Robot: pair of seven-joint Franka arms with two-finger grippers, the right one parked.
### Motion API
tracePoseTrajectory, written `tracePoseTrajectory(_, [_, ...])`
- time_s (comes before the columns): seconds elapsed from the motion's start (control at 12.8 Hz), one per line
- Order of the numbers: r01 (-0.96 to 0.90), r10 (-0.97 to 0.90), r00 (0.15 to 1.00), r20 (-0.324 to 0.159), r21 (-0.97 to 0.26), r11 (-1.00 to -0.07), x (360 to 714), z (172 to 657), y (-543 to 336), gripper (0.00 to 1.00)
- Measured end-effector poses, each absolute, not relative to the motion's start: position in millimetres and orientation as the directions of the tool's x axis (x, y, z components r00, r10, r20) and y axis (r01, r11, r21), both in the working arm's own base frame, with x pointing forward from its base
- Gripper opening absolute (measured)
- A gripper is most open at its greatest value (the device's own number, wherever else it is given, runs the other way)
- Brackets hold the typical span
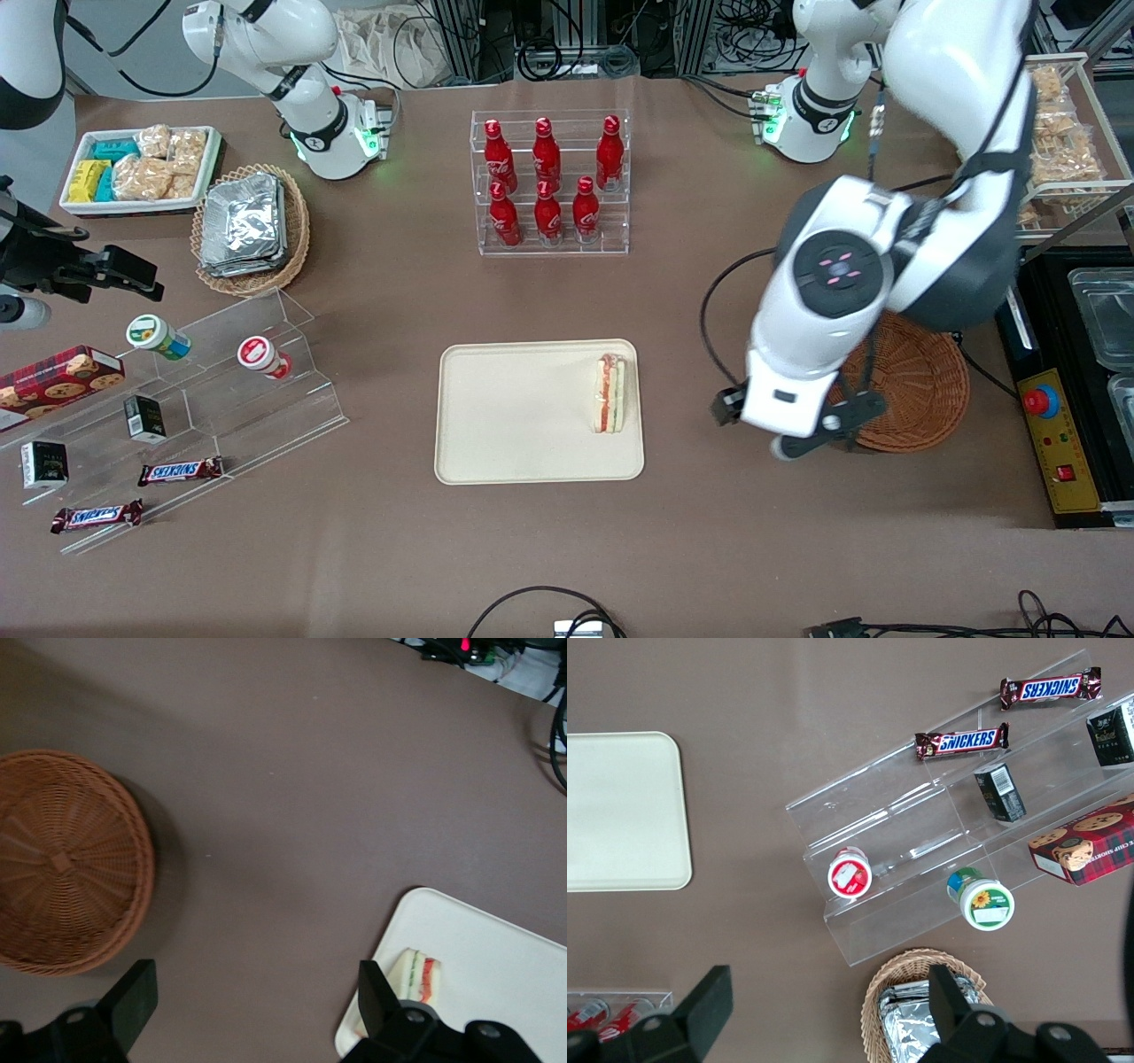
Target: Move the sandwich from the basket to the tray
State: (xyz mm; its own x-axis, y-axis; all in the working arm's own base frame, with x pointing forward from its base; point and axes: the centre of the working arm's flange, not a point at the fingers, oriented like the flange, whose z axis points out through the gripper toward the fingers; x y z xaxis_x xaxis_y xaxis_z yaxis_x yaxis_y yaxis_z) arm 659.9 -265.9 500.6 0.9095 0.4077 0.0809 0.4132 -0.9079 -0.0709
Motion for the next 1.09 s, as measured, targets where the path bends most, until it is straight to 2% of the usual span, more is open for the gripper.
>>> tracePoseTrajectory(0.39, [0.352,0.351,0.936,0.035,-0.087,-0.932,664,526,-205,1.0])
tracePoseTrajectory(0.62, [0.28,0.28,0.96,-0.002,-0.048,-0.959,661,550,-167,1.0])
tracePoseTrajectory(1.09, [0.128,0.128,0.992,-0.002,0.03,-0.991,607,622,-72,1.0])
